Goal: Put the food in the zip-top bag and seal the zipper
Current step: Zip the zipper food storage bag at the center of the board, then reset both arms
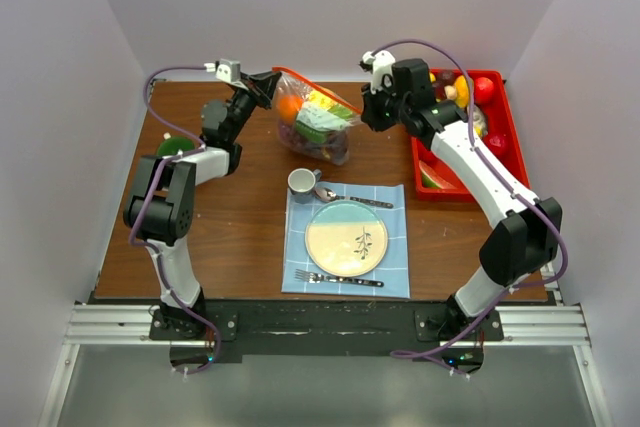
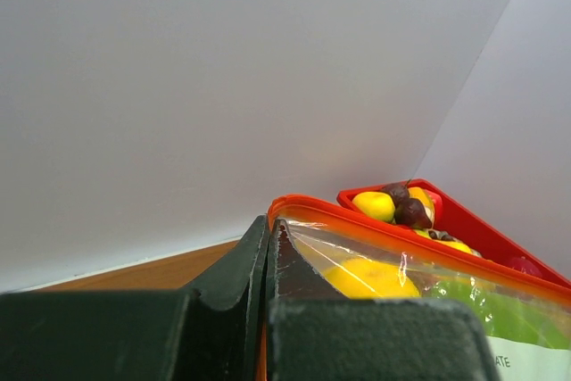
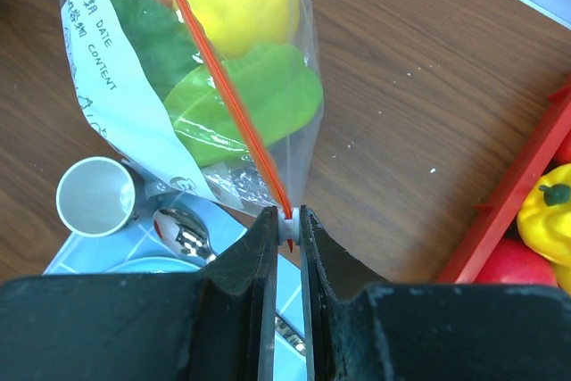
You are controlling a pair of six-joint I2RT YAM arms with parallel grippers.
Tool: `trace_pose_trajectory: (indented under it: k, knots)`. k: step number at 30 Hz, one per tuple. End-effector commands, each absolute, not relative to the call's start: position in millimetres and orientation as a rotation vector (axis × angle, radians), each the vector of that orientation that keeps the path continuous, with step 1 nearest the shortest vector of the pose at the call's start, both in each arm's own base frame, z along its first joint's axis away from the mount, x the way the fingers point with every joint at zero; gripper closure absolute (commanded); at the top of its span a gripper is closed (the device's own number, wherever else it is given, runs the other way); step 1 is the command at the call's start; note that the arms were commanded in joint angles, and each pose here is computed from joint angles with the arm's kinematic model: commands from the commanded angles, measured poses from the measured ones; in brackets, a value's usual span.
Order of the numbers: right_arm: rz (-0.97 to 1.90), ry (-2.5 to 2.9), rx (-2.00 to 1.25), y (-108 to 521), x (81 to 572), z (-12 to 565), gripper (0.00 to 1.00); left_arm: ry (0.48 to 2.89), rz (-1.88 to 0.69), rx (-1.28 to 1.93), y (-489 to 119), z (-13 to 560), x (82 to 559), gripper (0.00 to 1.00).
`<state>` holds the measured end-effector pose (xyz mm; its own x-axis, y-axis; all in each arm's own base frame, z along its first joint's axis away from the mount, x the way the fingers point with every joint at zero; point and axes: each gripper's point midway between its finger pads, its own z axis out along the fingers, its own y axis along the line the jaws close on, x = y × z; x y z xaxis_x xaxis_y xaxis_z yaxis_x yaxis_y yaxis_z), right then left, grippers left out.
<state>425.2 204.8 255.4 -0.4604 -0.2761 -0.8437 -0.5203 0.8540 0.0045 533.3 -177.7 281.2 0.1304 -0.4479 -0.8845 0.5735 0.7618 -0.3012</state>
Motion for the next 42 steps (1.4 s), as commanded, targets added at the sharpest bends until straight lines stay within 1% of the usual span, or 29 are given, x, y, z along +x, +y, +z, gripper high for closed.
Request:
trace_pose_trajectory:
  k: [1,3,4,5,7,9,10,12,13,14,15,17,22,23,24,25,26,27,28,29,31,32,33,34,35,38,39,40,42]
  knots:
    - [0.213,2.059,-0.436,176.0,443.1,287.2,0.99,1.128,-0.640,0.004,-135.8,320.2,558.1,1.00]
    - [0.211,2.058,-0.424,178.8,455.6,290.2,0.98,1.136,-0.662,-0.003,-139.0,318.0,563.0,1.00]
    - [0.209,2.061,-0.421,179.2,460.7,289.7,0.98,1.146,-0.669,-0.006,-140.2,315.7,565.9,0.95]
    - [0.183,2.107,-0.419,179.1,472.4,269.3,0.97,1.167,-0.678,-0.011,-142.5,309.6,570.0,0.87]
    - [0.134,2.142,-0.398,175.1,485.6,258.9,0.97,1.202,-0.687,-0.021,-144.4,305.2,576.2,0.73]
    - [0.109,2.210,-0.366,169.6,495.0,230.7,1.00,1.219,-0.684,-0.025,-145.3,302.2,576.2,0.67]
    - [0.109,2.233,-0.308,164.5,496.3,223.4,1.00,1.227,-0.679,-0.024,-145.1,301.3,576.3,0.34]
    - [0.124,2.277,-0.175,147.6,497.0,205.6,1.00,1.243,-0.669,-0.016,-145.1,301.3,576.1,0.33]
    - [0.124,2.296,-0.125,139.4,497.0,198.9,0.98,1.249,-0.666,-0.018,-144.8,301.7,576.1,0.29]
    - [0.112,2.312,-0.066,124.5,498.8,192.6,0.96,1.246,-0.665,-0.020,-144.1,307.7,574.6,0.21]
    - [0.102,2.339,-0.018,118.3,497.0,181.8,0.95,1.271,-0.672,-0.025,-145.7,307.4,574.8,0.00]
    - [0.051,2.360,0.037,103.9,496.6,174.7,0.94,1.293,-0.688,-0.030,-151.0,315.4,571.3,0.00]
    - [0.048,2.371,0.107,99.4,483.9,168.6,0.89,1.491,-0.638,-0.042,-175.5,308.8,562.6,0.00]
    - [0.043,2.368,0.119,97.4,480.3,171.4,0.84,1.504,-0.653,-0.030,-189.3,315.4,551.9,0.00]
    - [0.039,2.375,0.136,95.4,474.4,165.5,0.78,1.558,-0.657,-0.013,-197.4,304.7,544.7,0.00]
    - [0.045,2.342,0.147,94.0,470.5,178.2,0.70,1.582,-0.654,0.002,-203.7,301.8,538.9,0.00]
    - [0.042,2.334,0.155,91.9,467.8,179.9,0.56,1.595,-0.661,0.009,-212.0,306.0,528.8,0.00]
    - [0.041,2.333,0.166,90.4,463.8,178.6,0.49,1.652,-0.686,-0.007,-216.1,293.5,519.7,0.00]
    - [0.041,2.320,0.175,89.7,461.2,183.5,0.44,1.666,-0.723,0.002,-222.0,290.8,511.0,0.00]
    - [0.046,2.292,0.185,88.0,457.8,195.8,0.35,1.660,-0.771,0.024,-231.4,297.6,496.7,0.00]
    - [0.043,2.249,0.222,83.0,452.4,206.5,0.27,1.731,-0.832,0.038,-243.5,276.0,473.9,0.00]
    - [0.067,2.194,0.229,82.6,447.0,226.9,0.15,1.729,-0.850,0.055,-252.8,282.0,458.1,0.00]
    - [0.079,2.173,0.244,81.6,443.9,228.2,0.10,1.785,-0.831,0.039,-251.3,260.6,446.4,0.00]
    - [0.114,2.156,0.246,84.7,440.4,233.3,0.01,1.801,-0.822,0.024,-250.6,256.1,437.4,0.00]
    - [0.163,2.115,0.250,87.5,432.5,249.7,0.01,1.818,-0.820,-0.015,-245.2,252.3,422.6,0.00]
    - [0.328,2.075,0.246,110.4,414.2,253.4,0.01,1.890,-0.725,-0.153,-217.3,242.7,406.8,0.00]
    - [0.375,2.021,0.250,114.2,404.0,260.9,0.01,1.950,-0.659,-0.185,-206.1,229.8,400.4,0.00]
    - [0.394,2.004,0.246,118.4,397.4,263.0,0.01,1.946,-0.646,-0.177,-201.8,235.0,394.7,0.00]
    - [0.437,1.960,0.249,119.3,383.6,271.2,0.01,1.997,-0.585,-0.151,-191.8,219.9,382.9,0.00]
